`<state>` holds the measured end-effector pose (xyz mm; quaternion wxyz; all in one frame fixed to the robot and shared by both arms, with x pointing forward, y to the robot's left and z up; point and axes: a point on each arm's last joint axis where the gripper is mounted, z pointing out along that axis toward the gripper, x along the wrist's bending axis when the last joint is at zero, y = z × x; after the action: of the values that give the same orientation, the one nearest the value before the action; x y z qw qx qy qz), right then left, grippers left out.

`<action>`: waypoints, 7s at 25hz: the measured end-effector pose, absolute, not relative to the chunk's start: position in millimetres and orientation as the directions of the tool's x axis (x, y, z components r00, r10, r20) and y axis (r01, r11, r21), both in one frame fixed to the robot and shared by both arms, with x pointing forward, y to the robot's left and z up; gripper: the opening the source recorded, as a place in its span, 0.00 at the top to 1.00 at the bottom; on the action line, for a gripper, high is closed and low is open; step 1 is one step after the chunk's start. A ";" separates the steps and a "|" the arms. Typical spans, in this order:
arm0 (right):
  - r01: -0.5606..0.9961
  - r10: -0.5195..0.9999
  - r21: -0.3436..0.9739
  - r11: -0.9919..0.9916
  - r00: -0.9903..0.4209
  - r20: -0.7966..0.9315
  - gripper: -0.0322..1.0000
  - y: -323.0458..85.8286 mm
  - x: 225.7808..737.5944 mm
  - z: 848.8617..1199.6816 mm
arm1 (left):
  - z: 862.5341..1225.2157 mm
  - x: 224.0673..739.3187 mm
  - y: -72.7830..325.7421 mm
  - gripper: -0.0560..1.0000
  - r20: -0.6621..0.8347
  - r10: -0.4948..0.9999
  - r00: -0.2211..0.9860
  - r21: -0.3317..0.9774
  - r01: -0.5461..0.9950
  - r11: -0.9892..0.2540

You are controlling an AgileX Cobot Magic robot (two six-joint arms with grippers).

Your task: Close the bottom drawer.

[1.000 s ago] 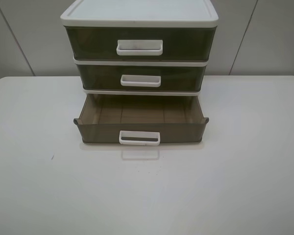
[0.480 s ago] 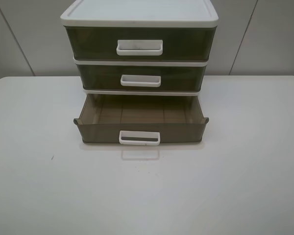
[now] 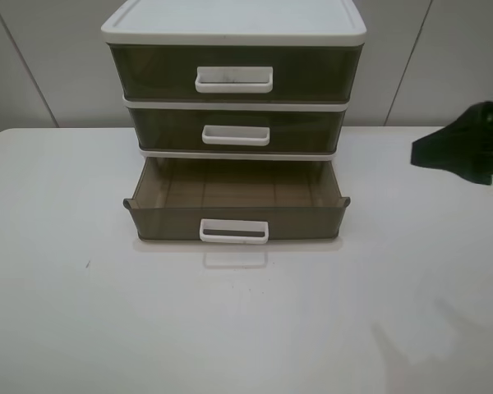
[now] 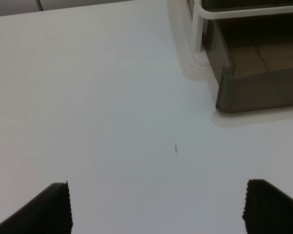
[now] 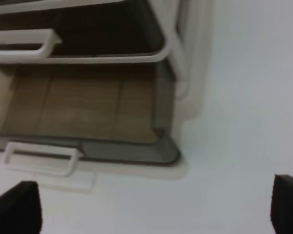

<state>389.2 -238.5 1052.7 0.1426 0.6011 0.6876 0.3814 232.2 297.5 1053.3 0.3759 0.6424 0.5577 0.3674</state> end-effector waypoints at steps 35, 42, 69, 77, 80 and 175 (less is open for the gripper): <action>0.487 0.831 0.859 0.160 -0.536 0.149 0.95 -98.1 424.3 914.6 | 1053.3 232.2 297.5 0.27 0.053 0.993 0.108 0.893 0.440 -0.095; 0.489 0.847 0.863 0.127 -0.507 0.162 0.95 -98.1 427.4 910.3 | 1053.3 232.2 297.5 0.27 0.053 0.993 0.108 0.893 0.440 -0.095; 0.570 0.880 0.820 0.060 -0.418 0.226 0.95 -64.8 453.2 860.9 | 1053.3 232.2 297.5 0.27 0.053 0.993 0.108 0.893 0.440 -0.096; 0.547 0.899 0.837 0.011 -0.371 0.231 0.95 -67.4 457.5 856.5 | 1053.3 232.2 297.5 0.27 0.053 0.993 0.108 0.893 0.440 -0.096; 0.534 0.904 0.845 -0.014 -0.354 0.239 0.95 -67.3 459.9 858.4 | 1053.3 232.2 297.5 0.27 0.053 0.993 0.108 0.893 0.440 -0.096; 0.868 0.969 0.496 0.007 -0.129 0.213 0.28 -223.7 433.9 965.3 | 1053.3 232.2 297.5 0.27 0.053 0.993 0.108 0.893 0.440 -0.096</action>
<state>433.9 -223.7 965.3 0.0947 0.6531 0.7031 0.2649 232.2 297.5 1053.3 0.3758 0.6424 0.5577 0.3675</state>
